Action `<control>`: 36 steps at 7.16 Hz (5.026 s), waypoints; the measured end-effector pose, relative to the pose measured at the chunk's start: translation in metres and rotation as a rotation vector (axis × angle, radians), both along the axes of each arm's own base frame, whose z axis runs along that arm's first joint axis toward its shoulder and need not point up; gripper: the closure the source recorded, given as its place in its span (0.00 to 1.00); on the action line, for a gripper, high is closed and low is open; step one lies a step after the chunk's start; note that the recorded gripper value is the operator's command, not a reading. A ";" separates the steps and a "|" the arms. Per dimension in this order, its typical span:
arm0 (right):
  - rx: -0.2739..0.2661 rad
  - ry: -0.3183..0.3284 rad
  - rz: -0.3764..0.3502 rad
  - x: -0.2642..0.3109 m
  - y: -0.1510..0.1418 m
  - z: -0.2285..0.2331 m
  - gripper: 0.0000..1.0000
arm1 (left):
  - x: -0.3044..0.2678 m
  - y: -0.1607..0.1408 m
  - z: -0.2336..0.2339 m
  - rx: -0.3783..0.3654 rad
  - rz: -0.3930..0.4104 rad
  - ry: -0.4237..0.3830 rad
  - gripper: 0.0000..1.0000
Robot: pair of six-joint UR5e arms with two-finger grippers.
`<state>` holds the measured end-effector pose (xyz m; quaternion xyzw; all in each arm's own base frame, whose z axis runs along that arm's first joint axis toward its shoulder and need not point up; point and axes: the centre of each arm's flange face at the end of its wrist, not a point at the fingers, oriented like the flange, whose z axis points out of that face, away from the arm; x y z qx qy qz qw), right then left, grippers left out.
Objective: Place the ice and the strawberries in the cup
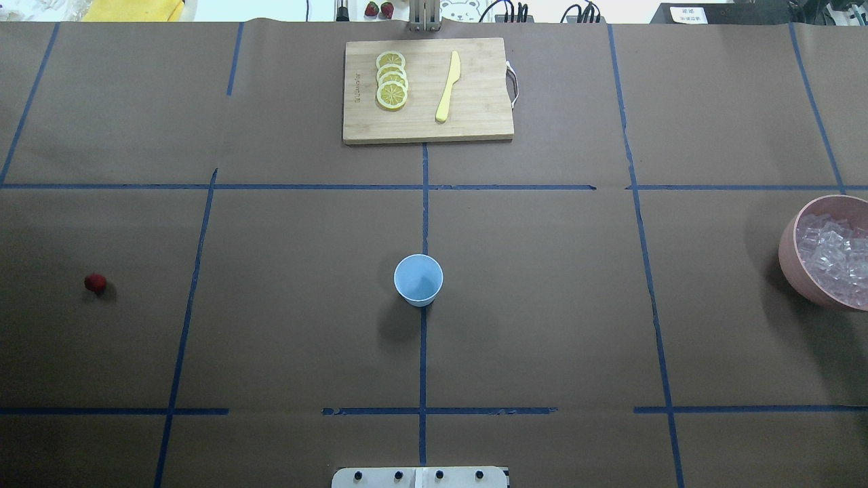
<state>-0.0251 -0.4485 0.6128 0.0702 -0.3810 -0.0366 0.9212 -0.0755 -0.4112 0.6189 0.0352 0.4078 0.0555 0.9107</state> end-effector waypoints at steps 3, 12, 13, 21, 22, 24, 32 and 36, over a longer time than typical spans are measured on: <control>-0.030 0.017 0.044 -0.037 -0.001 -0.001 0.01 | 0.000 0.000 -0.001 0.002 0.000 0.001 0.00; -0.080 0.064 0.122 -0.068 0.006 0.027 0.19 | 0.000 0.002 0.000 -0.001 0.001 0.002 0.00; -0.082 0.065 0.118 -0.070 0.007 0.028 0.22 | 0.000 0.002 0.001 -0.002 0.001 0.002 0.00; -0.090 0.067 0.101 -0.074 0.013 0.031 0.94 | 0.001 0.002 0.000 0.001 0.003 0.002 0.00; -0.088 0.065 0.104 -0.073 0.014 0.029 0.94 | 0.001 0.002 -0.001 0.002 0.003 0.001 0.00; -0.058 0.048 0.120 -0.068 0.008 0.010 0.94 | 0.001 0.002 -0.002 0.005 0.002 0.001 0.00; 0.115 -0.066 -0.046 -0.198 -0.060 -0.229 0.93 | 0.001 0.001 -0.005 0.011 0.002 0.002 0.00; 0.037 -0.115 -0.017 -0.376 -0.013 -0.383 0.93 | 0.001 0.001 -0.005 0.010 0.003 0.003 0.00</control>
